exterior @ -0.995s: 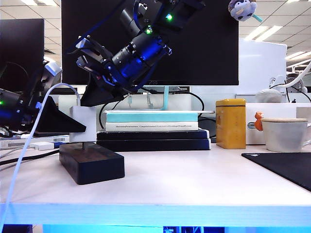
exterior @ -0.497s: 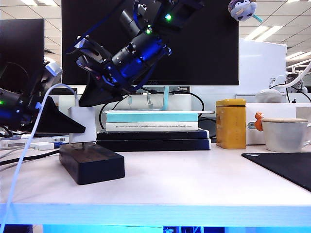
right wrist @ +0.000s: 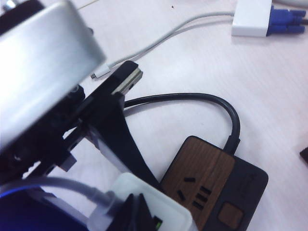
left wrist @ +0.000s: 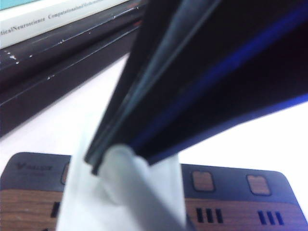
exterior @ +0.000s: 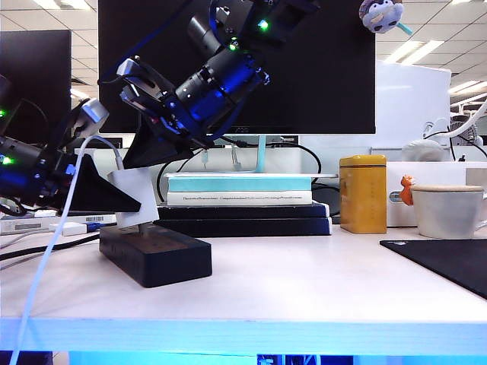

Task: Plug the white charger into the left socket.

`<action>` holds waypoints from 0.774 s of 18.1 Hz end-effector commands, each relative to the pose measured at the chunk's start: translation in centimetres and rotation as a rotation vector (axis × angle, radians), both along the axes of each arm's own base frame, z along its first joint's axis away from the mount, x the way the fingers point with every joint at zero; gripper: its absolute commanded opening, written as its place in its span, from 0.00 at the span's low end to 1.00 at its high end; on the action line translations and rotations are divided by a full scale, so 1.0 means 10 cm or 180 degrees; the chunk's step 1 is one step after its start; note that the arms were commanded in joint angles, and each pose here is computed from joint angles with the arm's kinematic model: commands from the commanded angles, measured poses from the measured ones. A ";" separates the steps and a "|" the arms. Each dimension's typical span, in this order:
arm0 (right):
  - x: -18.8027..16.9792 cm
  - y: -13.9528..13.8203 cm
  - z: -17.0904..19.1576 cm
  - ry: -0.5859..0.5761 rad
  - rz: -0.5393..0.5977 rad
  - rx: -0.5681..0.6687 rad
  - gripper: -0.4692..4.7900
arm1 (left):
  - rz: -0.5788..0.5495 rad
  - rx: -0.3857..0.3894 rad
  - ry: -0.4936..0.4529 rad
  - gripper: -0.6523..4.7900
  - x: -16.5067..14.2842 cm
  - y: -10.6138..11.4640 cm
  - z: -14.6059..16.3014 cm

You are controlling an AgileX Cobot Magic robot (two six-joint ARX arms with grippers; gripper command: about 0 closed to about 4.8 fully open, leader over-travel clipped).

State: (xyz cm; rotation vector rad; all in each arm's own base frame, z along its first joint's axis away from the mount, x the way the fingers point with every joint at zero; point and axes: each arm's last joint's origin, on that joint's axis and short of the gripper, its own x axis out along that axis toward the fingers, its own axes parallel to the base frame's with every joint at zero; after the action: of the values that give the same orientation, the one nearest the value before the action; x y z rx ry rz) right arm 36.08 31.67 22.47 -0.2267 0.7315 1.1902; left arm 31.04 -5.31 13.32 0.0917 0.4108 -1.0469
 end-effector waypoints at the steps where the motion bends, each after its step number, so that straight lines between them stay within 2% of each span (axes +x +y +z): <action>1: -0.10 -0.09 -0.41 0.0591 -0.0163 -0.0645 0.08 | 0.0193 0.0114 0.0307 0.36 -0.03 -0.02 -0.12; 5: -0.08 -0.08 -0.28 0.0444 -0.0237 -0.0498 0.08 | 0.0299 -0.0093 0.0186 0.36 0.02 -0.04 -0.01; 14: -0.05 -0.17 -0.27 0.0467 -0.0368 -0.0649 0.08 | 0.0247 -0.0114 0.0211 0.36 0.02 -0.12 0.01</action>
State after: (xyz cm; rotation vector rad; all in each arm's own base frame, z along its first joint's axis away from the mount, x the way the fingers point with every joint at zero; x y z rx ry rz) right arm 36.47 30.95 23.14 -0.2150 0.7265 1.1041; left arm 31.36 -6.25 13.88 0.0077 0.4185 -0.9963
